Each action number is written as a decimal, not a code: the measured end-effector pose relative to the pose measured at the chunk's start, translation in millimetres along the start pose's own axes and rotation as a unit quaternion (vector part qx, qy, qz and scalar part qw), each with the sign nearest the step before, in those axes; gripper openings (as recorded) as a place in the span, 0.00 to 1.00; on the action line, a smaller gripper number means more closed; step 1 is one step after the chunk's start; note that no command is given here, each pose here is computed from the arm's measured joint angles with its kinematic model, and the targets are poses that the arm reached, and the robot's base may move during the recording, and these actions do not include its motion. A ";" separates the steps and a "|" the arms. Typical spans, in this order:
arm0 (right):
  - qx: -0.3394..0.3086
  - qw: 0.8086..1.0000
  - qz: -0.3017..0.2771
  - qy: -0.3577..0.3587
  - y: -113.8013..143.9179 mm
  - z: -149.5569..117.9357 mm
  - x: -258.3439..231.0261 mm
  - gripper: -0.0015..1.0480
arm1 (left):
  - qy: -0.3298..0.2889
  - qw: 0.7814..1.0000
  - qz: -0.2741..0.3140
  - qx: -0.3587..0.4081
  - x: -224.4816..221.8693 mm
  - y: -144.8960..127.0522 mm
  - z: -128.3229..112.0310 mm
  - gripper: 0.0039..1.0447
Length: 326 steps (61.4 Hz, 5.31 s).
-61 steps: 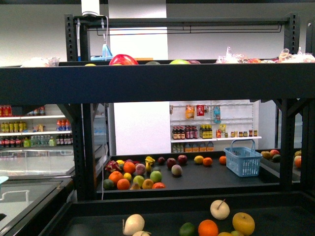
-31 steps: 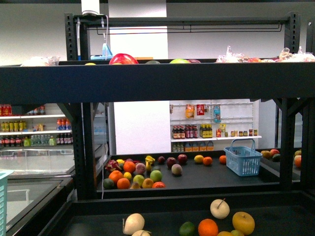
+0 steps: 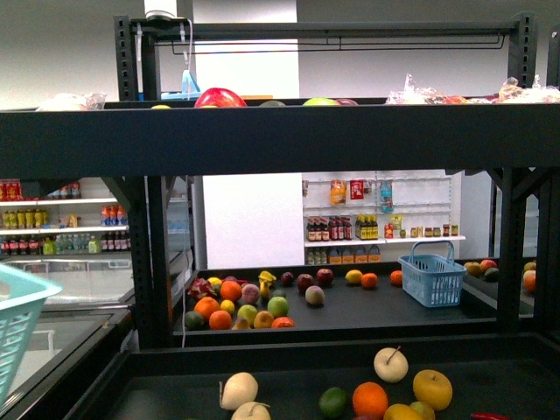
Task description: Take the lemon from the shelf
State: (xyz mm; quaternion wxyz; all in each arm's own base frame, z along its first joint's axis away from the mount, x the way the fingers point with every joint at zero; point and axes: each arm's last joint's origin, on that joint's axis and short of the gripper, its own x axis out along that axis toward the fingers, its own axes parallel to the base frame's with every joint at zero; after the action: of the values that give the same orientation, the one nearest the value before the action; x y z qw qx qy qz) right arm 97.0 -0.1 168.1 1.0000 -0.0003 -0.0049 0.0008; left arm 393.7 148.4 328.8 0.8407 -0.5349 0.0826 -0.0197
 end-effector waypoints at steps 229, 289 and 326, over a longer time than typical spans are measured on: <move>-0.016 0.861 0.015 0.508 81.6 -250.1 468.9 0.70 | 0.349 0.917 -0.171 0.089 53.0 -94.8 -269.8 0.09; 0.035 0.970 0.038 0.240 -29.5 68.5 395.4 0.46 | 0.350 0.917 -0.172 0.089 52.8 -95.0 -270.1 0.09; 0.097 0.944 0.227 0.219 101.0 117.3 334.4 0.46 | 0.349 0.917 -0.172 0.090 52.9 -94.9 -270.0 0.09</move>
State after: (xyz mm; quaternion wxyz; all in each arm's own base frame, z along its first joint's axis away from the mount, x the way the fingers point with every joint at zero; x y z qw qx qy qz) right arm 430.1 101.5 288.6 0.9448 0.0957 0.2147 0.2281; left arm 407.9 -140.4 296.4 0.7865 -0.4224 0.2756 -0.3564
